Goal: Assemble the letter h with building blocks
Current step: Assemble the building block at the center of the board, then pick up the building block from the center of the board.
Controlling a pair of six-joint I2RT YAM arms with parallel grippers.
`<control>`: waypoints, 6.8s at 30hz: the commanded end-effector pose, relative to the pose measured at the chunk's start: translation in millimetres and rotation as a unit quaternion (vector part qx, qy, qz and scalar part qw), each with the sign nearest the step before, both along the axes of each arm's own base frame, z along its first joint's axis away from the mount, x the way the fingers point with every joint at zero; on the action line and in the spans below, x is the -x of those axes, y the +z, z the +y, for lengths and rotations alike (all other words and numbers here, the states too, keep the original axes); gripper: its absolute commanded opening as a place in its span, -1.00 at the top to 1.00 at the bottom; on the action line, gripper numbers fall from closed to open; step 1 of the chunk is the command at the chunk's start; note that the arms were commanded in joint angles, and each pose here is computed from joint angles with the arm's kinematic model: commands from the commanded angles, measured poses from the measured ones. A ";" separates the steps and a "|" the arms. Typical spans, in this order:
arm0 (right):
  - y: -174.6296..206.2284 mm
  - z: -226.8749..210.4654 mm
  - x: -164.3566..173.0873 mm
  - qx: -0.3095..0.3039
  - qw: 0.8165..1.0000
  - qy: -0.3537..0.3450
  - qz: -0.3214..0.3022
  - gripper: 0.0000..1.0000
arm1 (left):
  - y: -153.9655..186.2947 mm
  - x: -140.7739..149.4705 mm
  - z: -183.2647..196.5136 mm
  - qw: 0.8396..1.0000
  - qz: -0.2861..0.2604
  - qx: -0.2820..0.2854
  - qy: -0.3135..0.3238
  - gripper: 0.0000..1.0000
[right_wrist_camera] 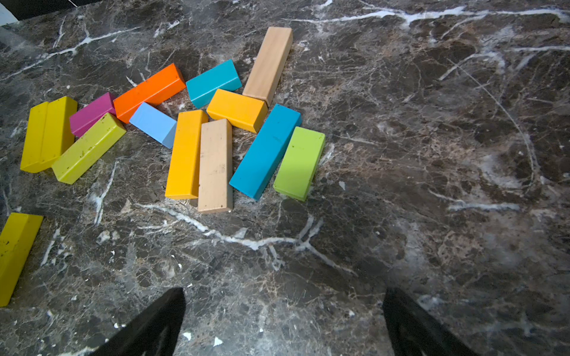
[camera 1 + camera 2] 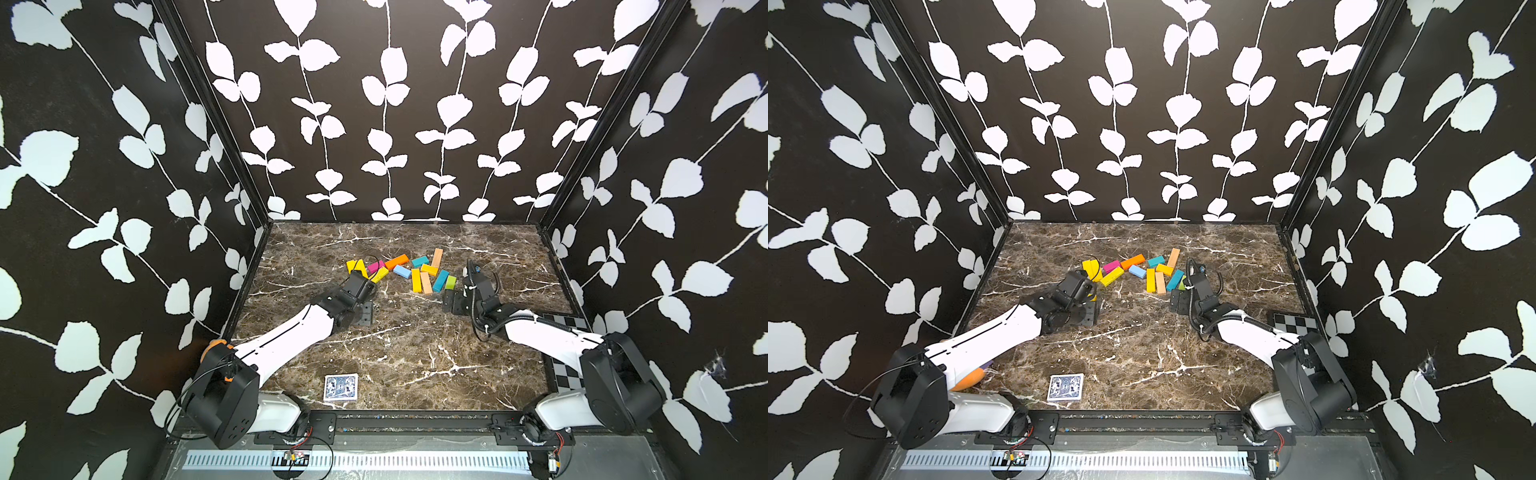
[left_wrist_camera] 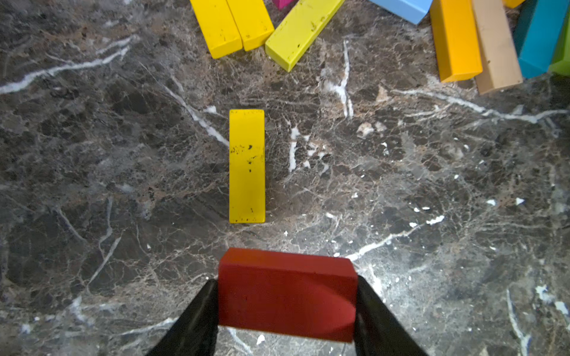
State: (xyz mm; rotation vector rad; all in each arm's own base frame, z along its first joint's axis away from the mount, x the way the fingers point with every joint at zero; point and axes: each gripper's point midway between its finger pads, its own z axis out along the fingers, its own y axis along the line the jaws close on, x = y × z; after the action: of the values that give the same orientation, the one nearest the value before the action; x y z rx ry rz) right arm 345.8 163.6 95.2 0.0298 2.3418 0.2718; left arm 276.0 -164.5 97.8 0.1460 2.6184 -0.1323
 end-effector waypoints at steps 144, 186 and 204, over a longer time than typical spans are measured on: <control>-4.1 -1.7 -3.2 -0.008 1.000 -0.009 0.008 -0.98 | 15.6 -200.3 -62.4 0.998 -0.063 0.004 -0.025 -0.67; -7.9 -3.6 -3.9 -0.001 1.000 -0.012 0.011 -0.99 | -62.4 -229.4 -56.2 0.996 -0.027 -0.015 0.086 -0.62; -7.6 -3.2 -3.9 -0.004 1.000 -0.012 0.011 -0.98 | -61.8 -222.1 -44.7 0.995 -0.014 -0.074 0.059 -0.47</control>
State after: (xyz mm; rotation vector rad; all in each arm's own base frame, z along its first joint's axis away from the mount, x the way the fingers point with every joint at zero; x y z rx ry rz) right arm 342.8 160.8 82.0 0.0364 2.3888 0.2611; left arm 511.8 -221.2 44.6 -0.0136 2.5356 -0.0062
